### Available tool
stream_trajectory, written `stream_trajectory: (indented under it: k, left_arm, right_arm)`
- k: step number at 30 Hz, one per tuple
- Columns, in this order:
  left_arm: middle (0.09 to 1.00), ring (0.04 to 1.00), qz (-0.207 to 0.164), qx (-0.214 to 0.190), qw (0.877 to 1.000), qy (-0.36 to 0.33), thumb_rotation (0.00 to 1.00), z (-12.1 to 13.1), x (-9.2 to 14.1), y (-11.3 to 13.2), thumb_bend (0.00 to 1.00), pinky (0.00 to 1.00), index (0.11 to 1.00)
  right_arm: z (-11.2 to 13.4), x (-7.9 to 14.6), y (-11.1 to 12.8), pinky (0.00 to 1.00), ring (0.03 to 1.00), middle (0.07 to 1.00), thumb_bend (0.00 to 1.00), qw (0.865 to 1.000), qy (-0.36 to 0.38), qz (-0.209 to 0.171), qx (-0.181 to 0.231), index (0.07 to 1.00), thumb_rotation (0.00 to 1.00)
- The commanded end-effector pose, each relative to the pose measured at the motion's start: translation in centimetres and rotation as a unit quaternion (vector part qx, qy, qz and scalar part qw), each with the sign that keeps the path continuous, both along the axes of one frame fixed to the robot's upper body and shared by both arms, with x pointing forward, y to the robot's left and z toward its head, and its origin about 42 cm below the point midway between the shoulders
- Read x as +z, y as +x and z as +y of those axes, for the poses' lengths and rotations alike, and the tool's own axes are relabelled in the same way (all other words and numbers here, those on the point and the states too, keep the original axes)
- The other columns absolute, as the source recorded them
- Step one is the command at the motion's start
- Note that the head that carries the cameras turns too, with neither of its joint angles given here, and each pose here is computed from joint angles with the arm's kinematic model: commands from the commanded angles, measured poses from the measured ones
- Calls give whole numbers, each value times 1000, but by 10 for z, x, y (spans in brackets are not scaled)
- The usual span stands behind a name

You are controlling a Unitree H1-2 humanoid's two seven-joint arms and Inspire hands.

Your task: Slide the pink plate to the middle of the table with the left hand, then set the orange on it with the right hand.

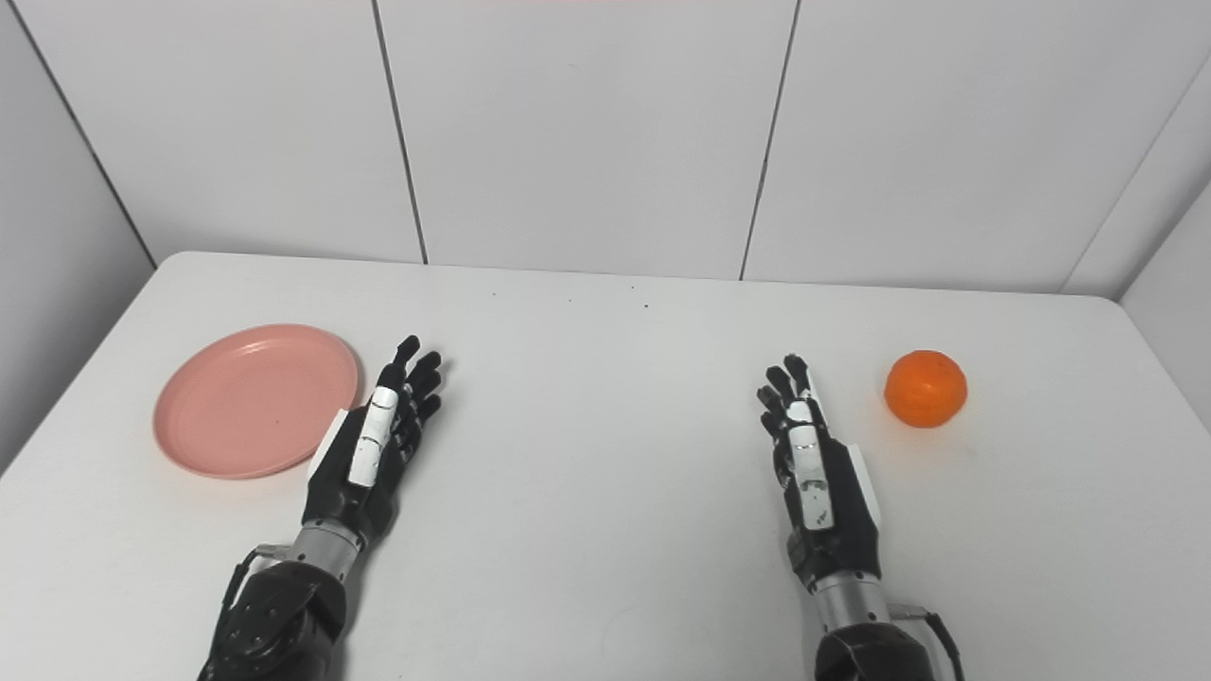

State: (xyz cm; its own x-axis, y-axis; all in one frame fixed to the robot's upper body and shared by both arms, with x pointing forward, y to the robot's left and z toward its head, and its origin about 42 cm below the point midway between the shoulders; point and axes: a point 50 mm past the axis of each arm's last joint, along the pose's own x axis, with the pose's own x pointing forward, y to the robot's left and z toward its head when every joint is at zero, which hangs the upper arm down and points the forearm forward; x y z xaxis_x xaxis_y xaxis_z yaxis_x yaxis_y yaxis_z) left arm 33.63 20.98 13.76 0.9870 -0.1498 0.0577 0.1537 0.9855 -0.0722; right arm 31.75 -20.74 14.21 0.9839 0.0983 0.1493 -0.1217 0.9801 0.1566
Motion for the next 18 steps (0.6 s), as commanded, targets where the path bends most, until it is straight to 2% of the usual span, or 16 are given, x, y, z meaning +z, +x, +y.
stream_trajectory:
  k: [1,7,18]
  left_arm:
    - [972,993,-24,-12,1000,1,916,-6,12,7,772,1000,1000]
    - [963,972,-29,-11,1000,4,920,-10,10,8,785,1000,1000]
    - [964,958,-40,-12,999,18,928,-10,9,9,782,1000,1000]
  right_arm:
    - [0,13,7,1000,956,958,762,1000,0,-19,6,978,942]
    - [-3,6,12,1000,981,969,736,1000,-9,8,22,982,985]
    - [-4,3,13,1000,976,962,727,999,-24,7,31,977,995]
